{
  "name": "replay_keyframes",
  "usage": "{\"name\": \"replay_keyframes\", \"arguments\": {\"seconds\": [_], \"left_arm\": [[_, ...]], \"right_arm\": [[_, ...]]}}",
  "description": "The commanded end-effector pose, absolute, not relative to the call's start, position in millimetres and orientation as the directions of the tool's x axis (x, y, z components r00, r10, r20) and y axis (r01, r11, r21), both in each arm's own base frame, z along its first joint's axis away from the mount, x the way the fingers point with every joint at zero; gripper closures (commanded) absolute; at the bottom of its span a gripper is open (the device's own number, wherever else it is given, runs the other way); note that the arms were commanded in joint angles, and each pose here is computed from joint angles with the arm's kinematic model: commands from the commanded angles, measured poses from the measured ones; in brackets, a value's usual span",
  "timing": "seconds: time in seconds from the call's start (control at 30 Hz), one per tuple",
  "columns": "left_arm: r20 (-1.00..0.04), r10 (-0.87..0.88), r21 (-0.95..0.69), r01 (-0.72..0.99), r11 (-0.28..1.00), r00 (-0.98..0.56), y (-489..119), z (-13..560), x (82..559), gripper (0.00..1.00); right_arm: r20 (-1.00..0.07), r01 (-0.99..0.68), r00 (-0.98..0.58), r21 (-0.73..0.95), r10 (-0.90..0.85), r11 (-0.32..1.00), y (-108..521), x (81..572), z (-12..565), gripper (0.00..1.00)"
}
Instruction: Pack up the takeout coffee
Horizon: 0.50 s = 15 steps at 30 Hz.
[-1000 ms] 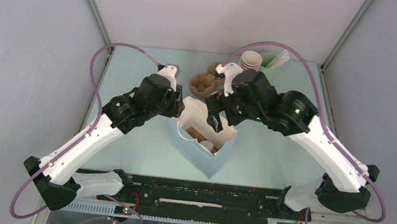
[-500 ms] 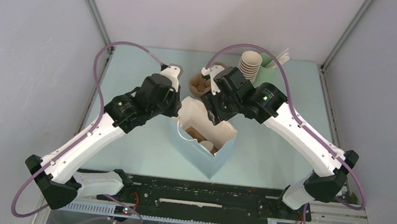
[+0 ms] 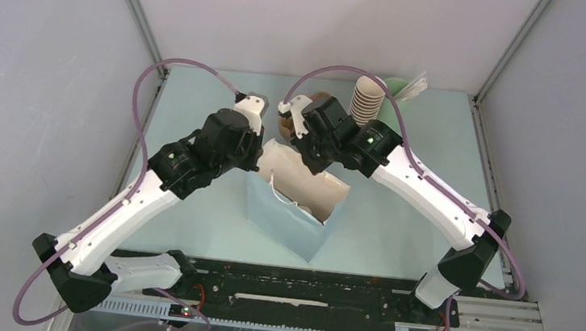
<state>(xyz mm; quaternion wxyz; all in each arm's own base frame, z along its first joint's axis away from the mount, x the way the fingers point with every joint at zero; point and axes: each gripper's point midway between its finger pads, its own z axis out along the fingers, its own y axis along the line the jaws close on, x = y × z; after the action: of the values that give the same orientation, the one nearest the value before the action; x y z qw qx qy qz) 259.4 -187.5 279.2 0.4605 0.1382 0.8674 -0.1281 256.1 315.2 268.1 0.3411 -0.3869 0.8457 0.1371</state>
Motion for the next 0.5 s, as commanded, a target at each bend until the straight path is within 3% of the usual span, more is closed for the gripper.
{"name": "replay_keyframes", "arguments": {"seconds": [0.0, 0.47], "left_arm": [[-0.926, 0.055, -0.084, 0.346, 0.934, -0.374, -175, 330, 266, 1.00], [-0.994, -0.099, -0.111, 0.357, 0.928, -0.052, -136, 373, 239, 1.00]], "right_arm": [[-0.780, -0.776, -0.332, -0.094, -0.531, 0.623, 338, 265, 305, 1.00], [-0.923, -0.636, 0.139, -0.362, -0.360, 0.682, 369, 247, 386, 1.00]]}}
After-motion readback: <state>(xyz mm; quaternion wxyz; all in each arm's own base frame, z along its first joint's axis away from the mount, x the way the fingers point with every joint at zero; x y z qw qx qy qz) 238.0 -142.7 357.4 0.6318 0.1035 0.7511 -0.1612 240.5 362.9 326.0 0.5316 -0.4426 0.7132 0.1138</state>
